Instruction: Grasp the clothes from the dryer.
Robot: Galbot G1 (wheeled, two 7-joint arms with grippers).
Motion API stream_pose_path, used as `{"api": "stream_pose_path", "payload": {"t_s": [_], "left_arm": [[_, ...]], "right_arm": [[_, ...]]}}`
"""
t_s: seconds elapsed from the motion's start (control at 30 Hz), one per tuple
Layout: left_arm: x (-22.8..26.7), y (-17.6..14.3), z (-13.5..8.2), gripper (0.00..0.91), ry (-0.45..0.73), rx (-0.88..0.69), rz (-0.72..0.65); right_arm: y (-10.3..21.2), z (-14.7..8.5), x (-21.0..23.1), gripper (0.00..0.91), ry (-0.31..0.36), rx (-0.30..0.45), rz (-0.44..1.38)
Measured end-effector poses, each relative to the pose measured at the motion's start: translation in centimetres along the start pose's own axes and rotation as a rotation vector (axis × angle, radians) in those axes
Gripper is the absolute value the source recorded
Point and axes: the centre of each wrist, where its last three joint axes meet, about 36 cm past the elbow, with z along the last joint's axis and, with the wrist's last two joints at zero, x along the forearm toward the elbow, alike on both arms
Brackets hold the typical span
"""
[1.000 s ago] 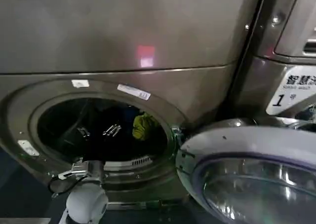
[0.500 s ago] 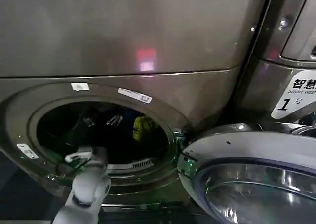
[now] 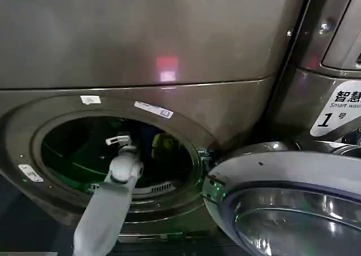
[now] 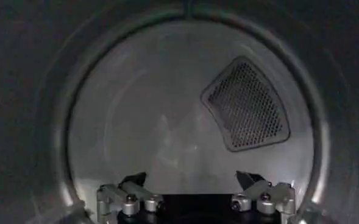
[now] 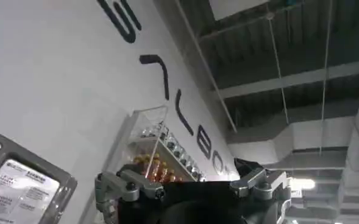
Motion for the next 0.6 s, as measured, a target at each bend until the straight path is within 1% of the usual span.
{"api": "stream_pose_path", "payload": {"t_s": [0.13, 0.47, 0.53, 0.6], "left_arm": [[-2.6, -0.2, 0.3, 0.907, 0.029, -0.014, 0.013], [-7.9, -0.2, -0.4, 0.907, 0.068, -0.042, 0.049], [-8.6, 0.2, -0.5, 0.907, 0.085, -0.059, 0.076], [-9.2, 0.8, -0.4, 0.907, 0.105, -0.095, 0.131]], "right_arm": [[0.0, 0.2, 0.0, 0.907, 0.0, -0.004, 0.001], [-0.3, 0.6, 0.0, 0.907, 0.0, -0.013, 0.011], [-0.2, 0.6, 0.1, 0.907, 0.001, -0.015, 0.011], [-0.2, 0.8, 0.1, 0.907, 0.002, -0.017, 0.01]]}}
